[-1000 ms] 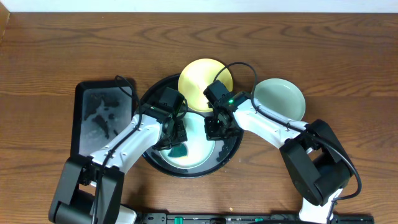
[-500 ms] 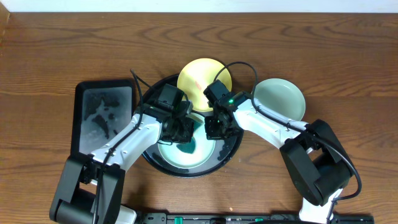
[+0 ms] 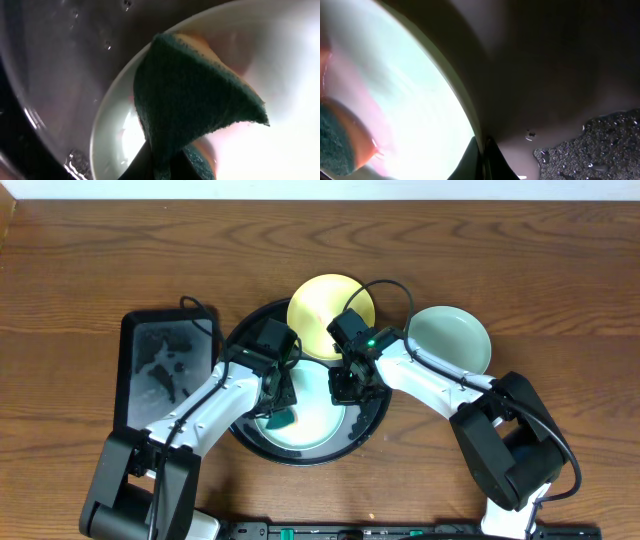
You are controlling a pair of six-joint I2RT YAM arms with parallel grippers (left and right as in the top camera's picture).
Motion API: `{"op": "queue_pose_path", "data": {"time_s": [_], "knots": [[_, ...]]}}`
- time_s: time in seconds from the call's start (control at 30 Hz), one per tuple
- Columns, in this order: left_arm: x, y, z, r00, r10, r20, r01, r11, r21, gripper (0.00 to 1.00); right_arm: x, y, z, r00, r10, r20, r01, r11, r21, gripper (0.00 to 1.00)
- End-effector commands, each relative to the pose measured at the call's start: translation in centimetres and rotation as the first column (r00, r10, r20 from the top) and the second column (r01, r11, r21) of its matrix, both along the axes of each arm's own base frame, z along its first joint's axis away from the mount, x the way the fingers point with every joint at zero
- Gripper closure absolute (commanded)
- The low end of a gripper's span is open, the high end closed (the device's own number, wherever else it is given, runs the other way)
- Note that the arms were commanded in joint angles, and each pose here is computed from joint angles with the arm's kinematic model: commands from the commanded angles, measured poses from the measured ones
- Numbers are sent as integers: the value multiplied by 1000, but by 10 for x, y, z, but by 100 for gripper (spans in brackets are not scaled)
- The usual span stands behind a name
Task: Clean dirty plates on tray and stack at the side
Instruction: 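Scrub the held mint plate with the sponge in the left gripper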
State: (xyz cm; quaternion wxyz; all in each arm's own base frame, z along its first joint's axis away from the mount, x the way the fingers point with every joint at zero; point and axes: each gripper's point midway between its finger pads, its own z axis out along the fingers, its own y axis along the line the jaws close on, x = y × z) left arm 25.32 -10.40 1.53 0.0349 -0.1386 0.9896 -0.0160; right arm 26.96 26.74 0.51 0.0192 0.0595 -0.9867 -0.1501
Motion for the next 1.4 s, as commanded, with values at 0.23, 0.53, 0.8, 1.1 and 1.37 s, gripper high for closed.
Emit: {"op": "queue_pose_path", "data": {"time_s": [0.23, 0.53, 0.8, 1.1, 1.37], "knots": [[-29, -68, 9, 882, -470, 44, 445, 798, -406, 92, 9, -8, -3, 999, -34, 13, 34, 999, -28, 99], [28, -42, 0, 880, -438, 186, 464, 876, -132, 92, 9, -8, -3, 999, -33, 13, 34, 999, -29, 99], [26, 48, -4, 992, -35, 122, 0, 961, 275, 92, 9, -8, -3, 999, -33, 11, 33, 999, -25, 99], [-28, -31, -8, 918, -393, -59, 373, 902, -216, 93, 9, -7, -3, 999, -30, 14, 30, 999, -23, 99], [-35, -80, 12, 815, -568, 109, 546, 693, -471, 93, 9, -7, -3, 999, -29, 12, 30, 999, -21, 99]]}}
